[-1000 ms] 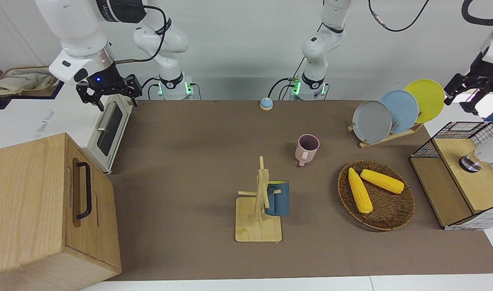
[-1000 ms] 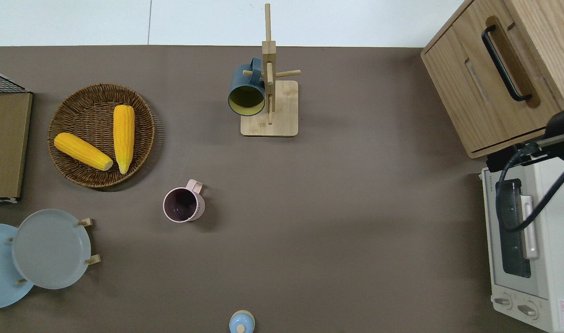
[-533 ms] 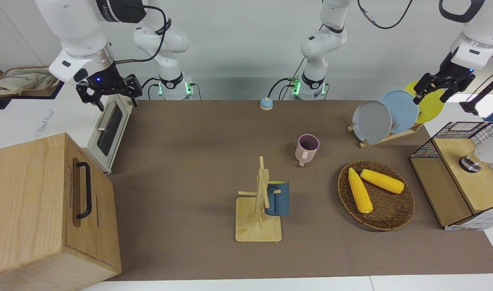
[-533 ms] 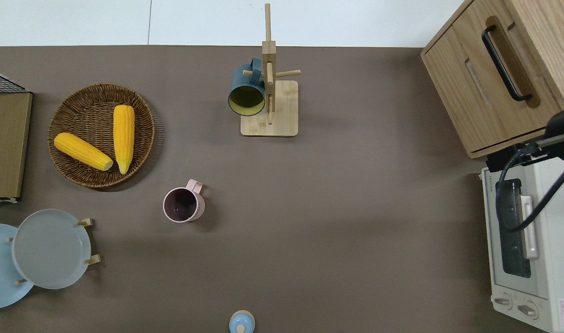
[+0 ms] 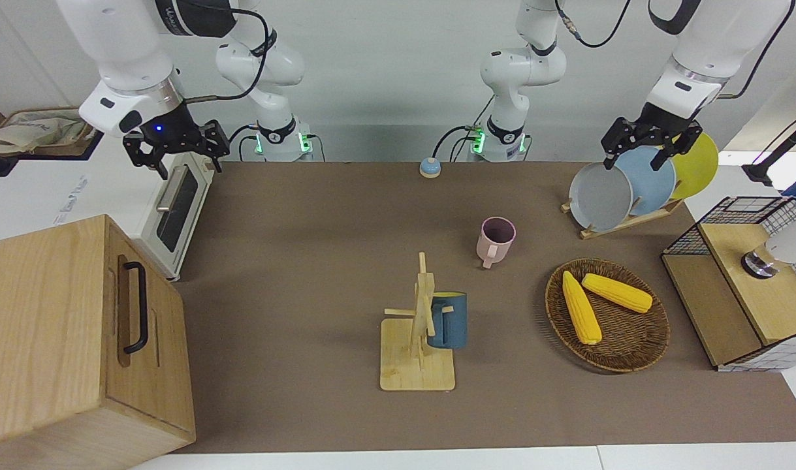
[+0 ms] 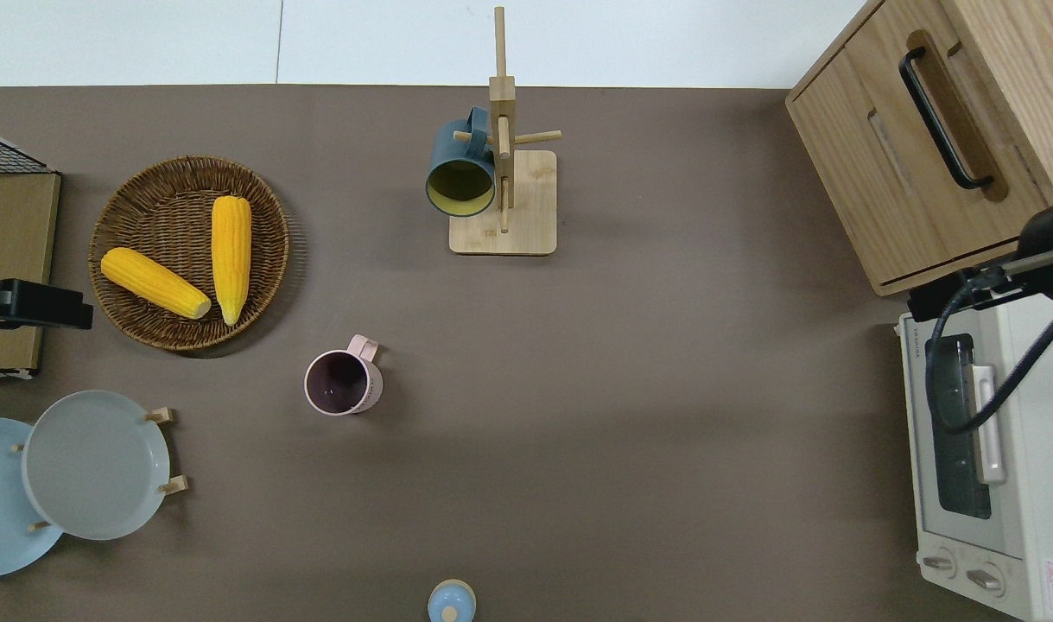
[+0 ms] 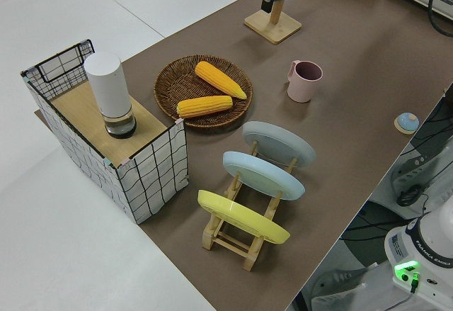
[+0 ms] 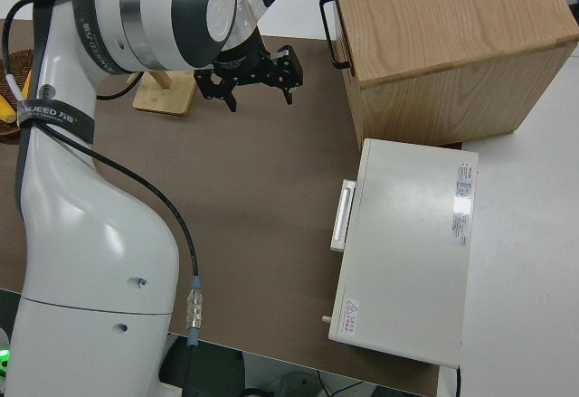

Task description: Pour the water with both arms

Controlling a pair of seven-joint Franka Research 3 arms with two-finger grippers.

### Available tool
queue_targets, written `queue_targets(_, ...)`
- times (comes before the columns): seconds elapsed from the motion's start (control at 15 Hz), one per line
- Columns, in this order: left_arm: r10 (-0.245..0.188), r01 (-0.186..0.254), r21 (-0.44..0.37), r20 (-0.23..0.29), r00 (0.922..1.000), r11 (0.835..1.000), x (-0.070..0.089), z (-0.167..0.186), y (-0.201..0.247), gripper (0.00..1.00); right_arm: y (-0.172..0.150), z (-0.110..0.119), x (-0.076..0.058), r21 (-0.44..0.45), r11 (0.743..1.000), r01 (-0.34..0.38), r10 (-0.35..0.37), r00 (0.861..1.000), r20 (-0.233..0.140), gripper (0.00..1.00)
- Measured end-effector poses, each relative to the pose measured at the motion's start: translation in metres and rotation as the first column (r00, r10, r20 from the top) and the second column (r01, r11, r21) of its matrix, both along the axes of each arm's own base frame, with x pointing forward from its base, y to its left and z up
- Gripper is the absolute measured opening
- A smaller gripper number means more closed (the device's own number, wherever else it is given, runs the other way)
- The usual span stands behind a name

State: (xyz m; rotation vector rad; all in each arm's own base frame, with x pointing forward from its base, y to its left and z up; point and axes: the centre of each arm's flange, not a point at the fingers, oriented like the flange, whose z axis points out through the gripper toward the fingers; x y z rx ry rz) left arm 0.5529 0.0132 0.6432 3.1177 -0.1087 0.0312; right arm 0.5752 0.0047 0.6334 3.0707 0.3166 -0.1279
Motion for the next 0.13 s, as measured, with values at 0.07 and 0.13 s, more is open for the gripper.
queue_targets(0.07,-0.011,0.011,0.0,-0.007,0.9999,1.0,-0.0006,-0.0008,-0.0062,1.0,0.0,0.0,0.0,0.0,1.0,0.0,0.0,1.0,0.0,0.99)
queue_targets(0.13,-0.018,0.018,0.0,-0.011,0.9998,1.0,-0.001,-0.0013,-0.01,1.0,0.0,0.0,0.0,0.0,1.0,0.0,0.0,1.0,0.0,0.99)
